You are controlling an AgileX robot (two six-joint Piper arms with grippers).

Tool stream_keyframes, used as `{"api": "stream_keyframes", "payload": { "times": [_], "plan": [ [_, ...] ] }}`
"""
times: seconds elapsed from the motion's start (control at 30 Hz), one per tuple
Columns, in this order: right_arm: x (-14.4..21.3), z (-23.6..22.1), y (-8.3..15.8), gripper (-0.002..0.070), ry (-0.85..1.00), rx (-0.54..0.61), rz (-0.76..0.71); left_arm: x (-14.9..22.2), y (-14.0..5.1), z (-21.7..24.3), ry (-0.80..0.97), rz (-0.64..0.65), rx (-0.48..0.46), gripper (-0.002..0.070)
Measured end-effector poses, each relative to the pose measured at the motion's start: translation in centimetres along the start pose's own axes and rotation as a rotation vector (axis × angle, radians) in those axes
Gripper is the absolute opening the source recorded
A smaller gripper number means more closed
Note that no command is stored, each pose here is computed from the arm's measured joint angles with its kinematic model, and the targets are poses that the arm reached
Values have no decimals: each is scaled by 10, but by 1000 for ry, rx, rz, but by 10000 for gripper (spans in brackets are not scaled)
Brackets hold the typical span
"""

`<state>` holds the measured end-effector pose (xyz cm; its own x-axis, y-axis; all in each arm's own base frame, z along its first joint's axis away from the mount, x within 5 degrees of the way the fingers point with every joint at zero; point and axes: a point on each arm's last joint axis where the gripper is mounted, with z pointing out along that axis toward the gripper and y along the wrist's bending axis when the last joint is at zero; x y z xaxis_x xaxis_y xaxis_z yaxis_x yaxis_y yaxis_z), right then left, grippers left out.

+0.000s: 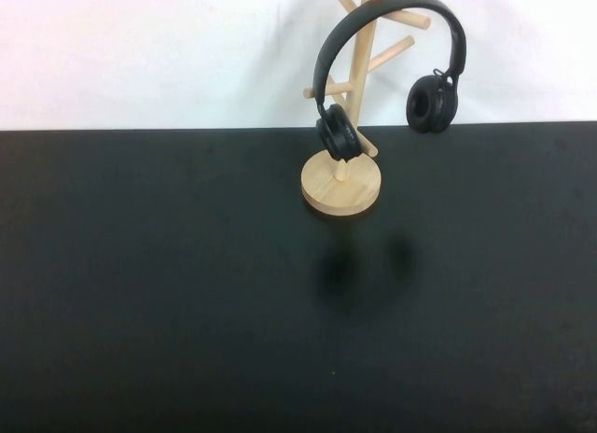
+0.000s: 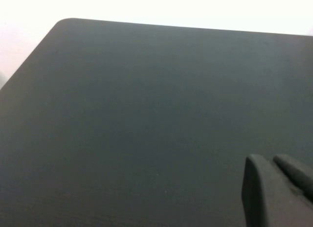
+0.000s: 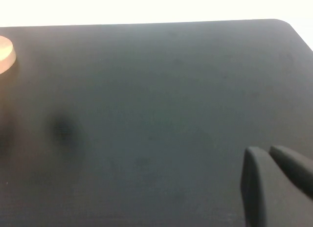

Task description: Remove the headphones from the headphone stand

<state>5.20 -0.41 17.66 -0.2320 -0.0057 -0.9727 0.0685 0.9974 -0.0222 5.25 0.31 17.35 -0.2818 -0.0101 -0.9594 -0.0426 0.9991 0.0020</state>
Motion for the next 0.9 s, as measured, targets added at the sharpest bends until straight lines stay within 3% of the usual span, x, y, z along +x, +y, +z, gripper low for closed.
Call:
{"api": "stream_keyframes", "payload": {
  "times": [0.13,0.27,0.6,0.77,0.9],
  "plan": [
    [-2,0,-1,-8,-21,12,-35,0,0,0,0,0,0,-4],
    [-7,0,2,-8,-73,-19,63,0,0,0,0,0,0,-4],
    [-26,-4,3,-8,-267,-127,656,0,0,0,0,0,0,-4],
    [-30,-5,-1,-8,-327,-119,731,0,0,0,0,0,0,-4],
    [-38,-7,5,-8,-248,-167,752,0,0,0,0,0,0,-4]
  ]
}}
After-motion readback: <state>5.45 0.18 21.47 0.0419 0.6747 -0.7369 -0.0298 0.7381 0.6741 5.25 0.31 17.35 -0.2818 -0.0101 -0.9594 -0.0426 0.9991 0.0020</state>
